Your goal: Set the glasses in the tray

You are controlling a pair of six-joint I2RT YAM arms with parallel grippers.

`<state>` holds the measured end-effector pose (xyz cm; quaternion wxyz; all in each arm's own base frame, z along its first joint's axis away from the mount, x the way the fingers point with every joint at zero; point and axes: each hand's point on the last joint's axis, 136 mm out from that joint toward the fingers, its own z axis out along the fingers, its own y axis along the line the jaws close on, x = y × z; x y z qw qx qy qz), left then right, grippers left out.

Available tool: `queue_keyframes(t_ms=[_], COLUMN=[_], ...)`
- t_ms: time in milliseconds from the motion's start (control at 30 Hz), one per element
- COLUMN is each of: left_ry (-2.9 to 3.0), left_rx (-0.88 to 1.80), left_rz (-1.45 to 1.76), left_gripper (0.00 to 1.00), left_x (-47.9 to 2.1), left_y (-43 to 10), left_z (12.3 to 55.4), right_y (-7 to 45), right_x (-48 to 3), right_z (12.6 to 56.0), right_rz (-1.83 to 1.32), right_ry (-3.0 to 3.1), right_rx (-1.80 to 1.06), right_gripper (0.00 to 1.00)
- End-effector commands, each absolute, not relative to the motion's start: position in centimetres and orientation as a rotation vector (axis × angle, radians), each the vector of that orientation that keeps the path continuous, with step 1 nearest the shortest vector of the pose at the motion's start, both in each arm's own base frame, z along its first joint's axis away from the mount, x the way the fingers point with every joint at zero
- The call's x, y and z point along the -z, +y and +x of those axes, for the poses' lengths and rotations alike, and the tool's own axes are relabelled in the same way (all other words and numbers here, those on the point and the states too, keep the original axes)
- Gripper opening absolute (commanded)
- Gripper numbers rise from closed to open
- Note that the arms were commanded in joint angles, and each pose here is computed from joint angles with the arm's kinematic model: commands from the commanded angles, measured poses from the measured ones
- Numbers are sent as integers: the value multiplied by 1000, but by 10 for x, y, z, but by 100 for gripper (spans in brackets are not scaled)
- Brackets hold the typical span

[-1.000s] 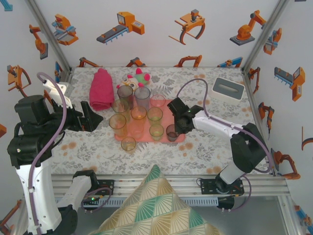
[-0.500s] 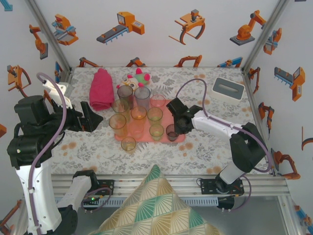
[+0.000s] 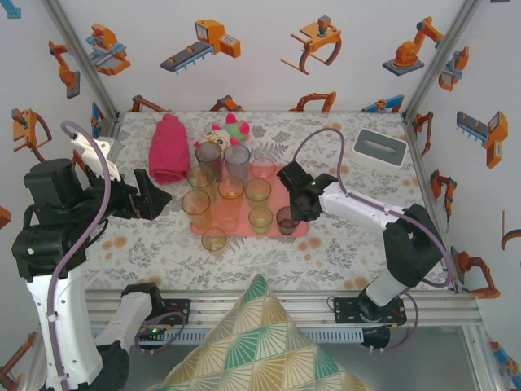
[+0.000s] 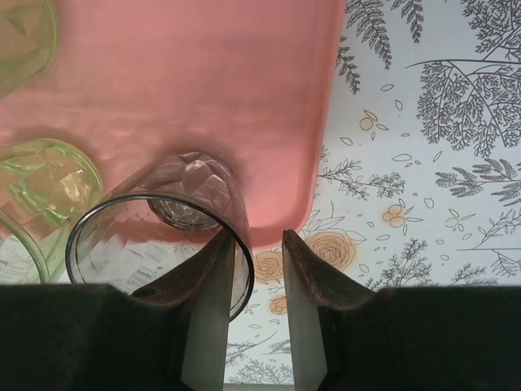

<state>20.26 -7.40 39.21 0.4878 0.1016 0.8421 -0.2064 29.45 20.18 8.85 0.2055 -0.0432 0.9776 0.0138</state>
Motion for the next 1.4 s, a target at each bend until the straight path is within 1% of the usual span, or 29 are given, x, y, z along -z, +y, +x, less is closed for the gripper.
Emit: queue_keyframes(t_ms=[0, 433, 600, 767, 867, 933, 1067, 1267, 1367], left_ry=[2020, 2013, 2011, 2022, 2028, 2024, 2020, 2014, 2003], left_rx=[506, 497, 478, 454, 438, 432, 439, 468, 495], left_rz=[280, 283, 281, 251, 216, 203, 202, 206, 206], left_gripper=[97, 97, 97, 97, 97, 97, 97, 97, 97], left_x=[-400, -403, -403, -401, -400, -401, -403, -404, -407], left_y=[-77, -76, -74, -70, -65, -64, -64, -68, -71], left_z=[199, 198, 196, 198, 203, 204, 203, 200, 198], right_y=[200, 204, 214, 246, 277, 296, 338, 380, 391], right_x=[-107, -136, -160, -196, -205, -208, -200, -180, -171], right_z=[299, 298, 294, 278, 264, 257, 239, 222, 216], right_rz=[-131, -134, -221, -299, -297, -298, -314, -313, -313], right_ry=[2682, 2636, 2566, 2508, 2492, 2479, 2477, 2485, 2497], right_rx=[-16, -95, -113, -178, -311, -341, -408, -428, -400], right_gripper=[33, 35, 34, 34, 35, 35, 37, 38, 38])
